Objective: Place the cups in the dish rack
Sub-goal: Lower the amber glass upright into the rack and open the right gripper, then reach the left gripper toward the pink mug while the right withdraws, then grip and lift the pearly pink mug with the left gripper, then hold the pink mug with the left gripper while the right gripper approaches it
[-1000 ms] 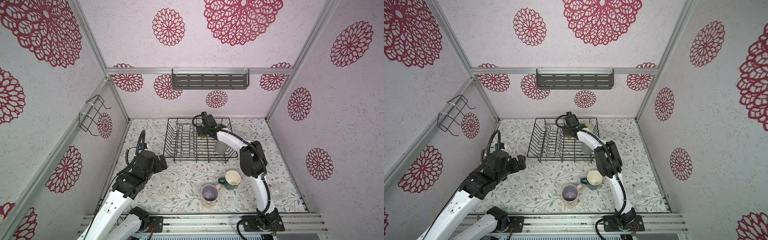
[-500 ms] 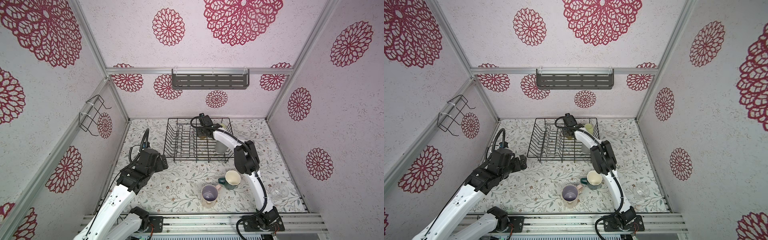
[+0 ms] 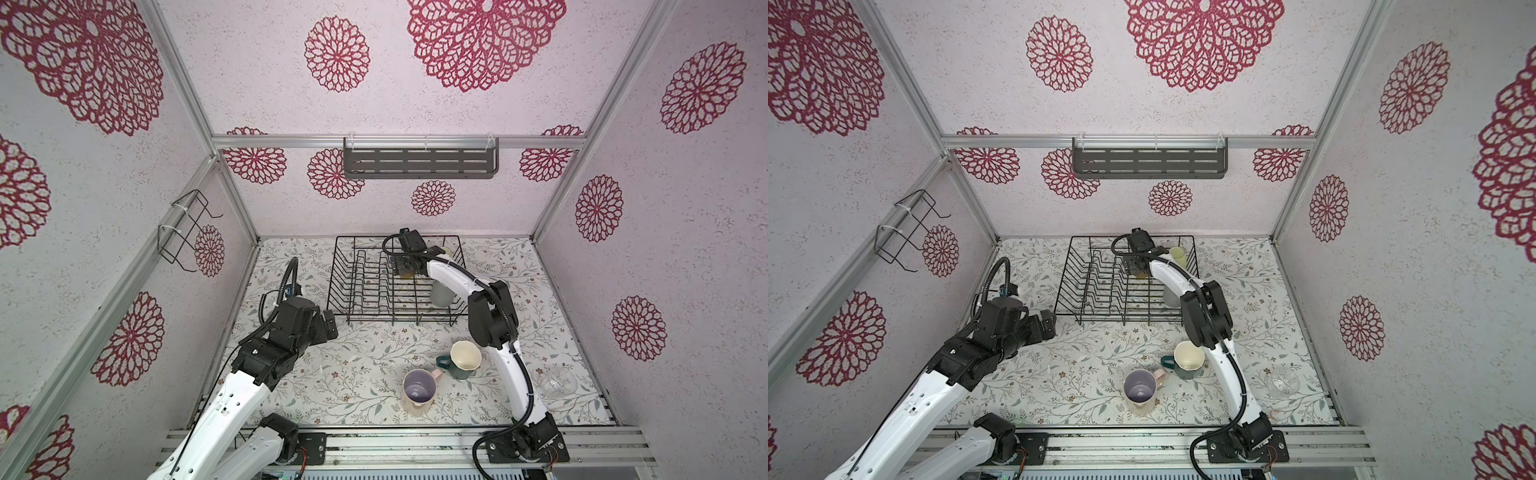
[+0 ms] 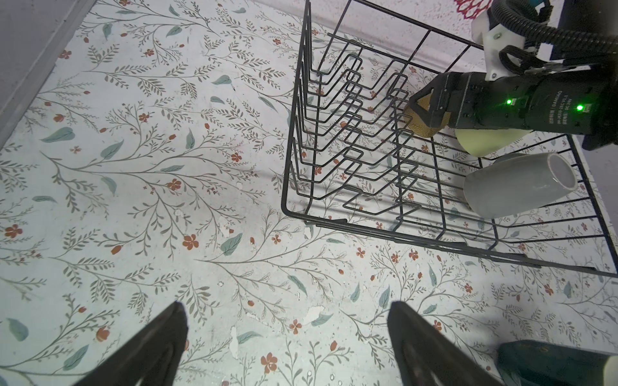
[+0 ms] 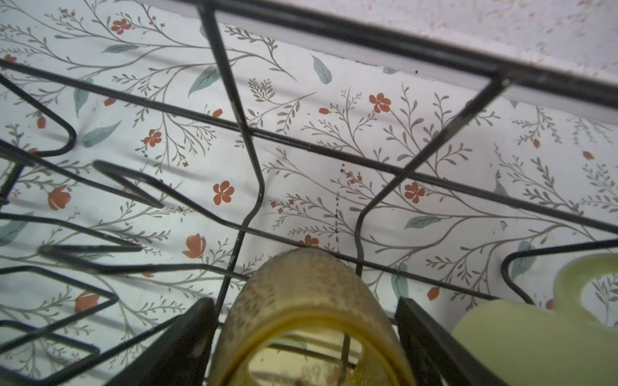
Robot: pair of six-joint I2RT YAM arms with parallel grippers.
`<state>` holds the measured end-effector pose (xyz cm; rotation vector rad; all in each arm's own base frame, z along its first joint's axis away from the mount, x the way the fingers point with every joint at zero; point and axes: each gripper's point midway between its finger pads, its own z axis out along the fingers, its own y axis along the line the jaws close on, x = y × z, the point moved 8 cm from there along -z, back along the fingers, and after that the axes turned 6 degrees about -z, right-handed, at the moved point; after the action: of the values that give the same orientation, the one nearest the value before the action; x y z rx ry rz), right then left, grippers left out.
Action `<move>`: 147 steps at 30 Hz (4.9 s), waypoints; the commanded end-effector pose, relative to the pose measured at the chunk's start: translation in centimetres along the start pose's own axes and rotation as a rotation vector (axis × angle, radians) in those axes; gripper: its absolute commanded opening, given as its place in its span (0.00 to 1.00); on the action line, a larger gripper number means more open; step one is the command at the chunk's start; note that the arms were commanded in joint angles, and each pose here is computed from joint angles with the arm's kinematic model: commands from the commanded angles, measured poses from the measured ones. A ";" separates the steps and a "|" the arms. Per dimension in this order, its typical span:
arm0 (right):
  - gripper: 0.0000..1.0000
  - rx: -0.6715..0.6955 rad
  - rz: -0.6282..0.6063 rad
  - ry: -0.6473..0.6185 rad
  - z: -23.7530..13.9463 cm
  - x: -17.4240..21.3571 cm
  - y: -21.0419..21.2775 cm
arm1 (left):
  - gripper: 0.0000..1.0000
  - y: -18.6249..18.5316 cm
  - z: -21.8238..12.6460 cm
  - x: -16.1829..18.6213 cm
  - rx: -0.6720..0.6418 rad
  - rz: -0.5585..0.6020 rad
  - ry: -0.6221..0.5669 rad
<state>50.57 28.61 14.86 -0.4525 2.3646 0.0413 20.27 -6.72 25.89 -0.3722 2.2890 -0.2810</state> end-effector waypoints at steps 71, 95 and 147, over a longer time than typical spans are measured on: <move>0.97 0.191 0.471 -0.507 -29.2 12.4 -12.5 | 0.07 -18.8 0.4 11.5 0.442 0.708 0.595; 0.99 -0.790 -0.292 -1.127 -37.8 12.8 -2.1 | 0.03 -13.0 -7.7 -2.4 1.121 0.204 0.157; 0.99 -1.272 -0.803 -0.981 -37.5 17.1 6.0 | 0.00 -9.5 -6.4 -1.1 1.068 0.272 0.030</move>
<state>13.34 22.86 28.85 -1.5077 0.9523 1.0886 16.51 -14.86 32.14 0.5117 1.9744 -1.3405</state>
